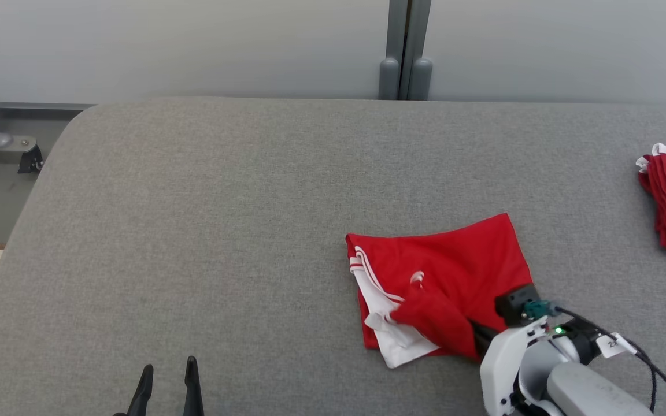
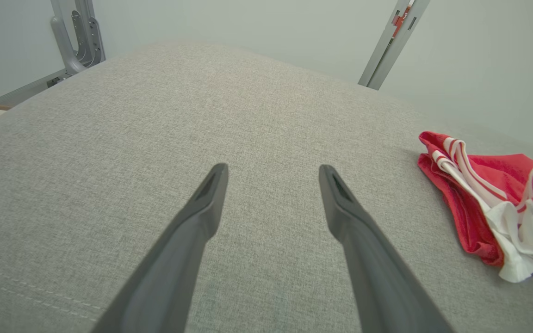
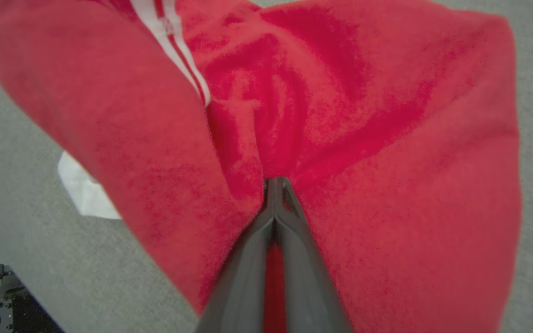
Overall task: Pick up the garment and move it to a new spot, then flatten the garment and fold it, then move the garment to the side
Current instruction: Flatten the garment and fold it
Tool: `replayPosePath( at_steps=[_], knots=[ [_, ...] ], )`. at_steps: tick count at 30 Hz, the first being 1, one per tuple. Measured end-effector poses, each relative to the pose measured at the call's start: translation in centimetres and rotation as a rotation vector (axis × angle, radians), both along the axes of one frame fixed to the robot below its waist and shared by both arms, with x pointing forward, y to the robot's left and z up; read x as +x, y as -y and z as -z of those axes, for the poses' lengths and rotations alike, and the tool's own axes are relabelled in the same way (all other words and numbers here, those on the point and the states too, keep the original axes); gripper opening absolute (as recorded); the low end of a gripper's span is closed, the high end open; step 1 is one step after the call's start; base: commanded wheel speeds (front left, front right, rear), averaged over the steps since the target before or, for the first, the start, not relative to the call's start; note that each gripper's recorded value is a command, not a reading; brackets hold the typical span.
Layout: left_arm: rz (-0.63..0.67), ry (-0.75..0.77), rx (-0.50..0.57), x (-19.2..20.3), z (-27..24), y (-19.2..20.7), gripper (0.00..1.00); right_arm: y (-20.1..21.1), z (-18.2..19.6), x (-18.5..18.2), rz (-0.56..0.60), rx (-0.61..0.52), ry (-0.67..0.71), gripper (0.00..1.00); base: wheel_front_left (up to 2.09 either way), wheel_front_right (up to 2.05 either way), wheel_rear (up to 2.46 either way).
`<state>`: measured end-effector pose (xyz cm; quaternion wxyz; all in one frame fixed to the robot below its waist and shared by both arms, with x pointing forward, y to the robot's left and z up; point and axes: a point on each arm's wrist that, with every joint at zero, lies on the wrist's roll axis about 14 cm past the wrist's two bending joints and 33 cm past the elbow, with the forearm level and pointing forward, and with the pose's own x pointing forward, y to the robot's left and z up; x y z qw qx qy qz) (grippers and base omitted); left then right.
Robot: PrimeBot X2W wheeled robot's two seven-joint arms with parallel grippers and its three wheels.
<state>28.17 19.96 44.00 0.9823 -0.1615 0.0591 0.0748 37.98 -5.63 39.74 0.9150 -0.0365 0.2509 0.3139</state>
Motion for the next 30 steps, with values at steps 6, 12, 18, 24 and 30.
replayPosePath(
  at_steps=[6,12,18,24,30],
  knots=[
    [0.009,0.007,0.001,0.2,-0.2,0.3,1.0,-2.5,1.2,-3.6,-0.107,0.0,-0.083,0.0,0.0,0.0,0.0],
    [0.017,0.014,0.002,0.3,-0.4,0.5,1.0,-3.5,0.1,-3.2,-0.114,0.033,-0.023,0.0,0.0,0.0,0.0],
    [0.013,0.014,0.002,0.2,-0.4,0.4,1.0,-5.3,0.0,-3.5,-0.129,0.058,-0.012,0.0,0.0,0.0,0.0],
    [0.006,0.008,-0.008,0.0,-0.2,0.4,1.0,-6.6,0.4,-3.1,-0.136,0.044,-0.019,0.0,0.0,0.0,0.0],
    [0.005,0.002,-0.011,0.0,-0.1,0.6,1.0,-7.6,0.8,-2.4,-0.13,0.013,-0.02,0.0,0.0,0.0,0.0]
  ],
)
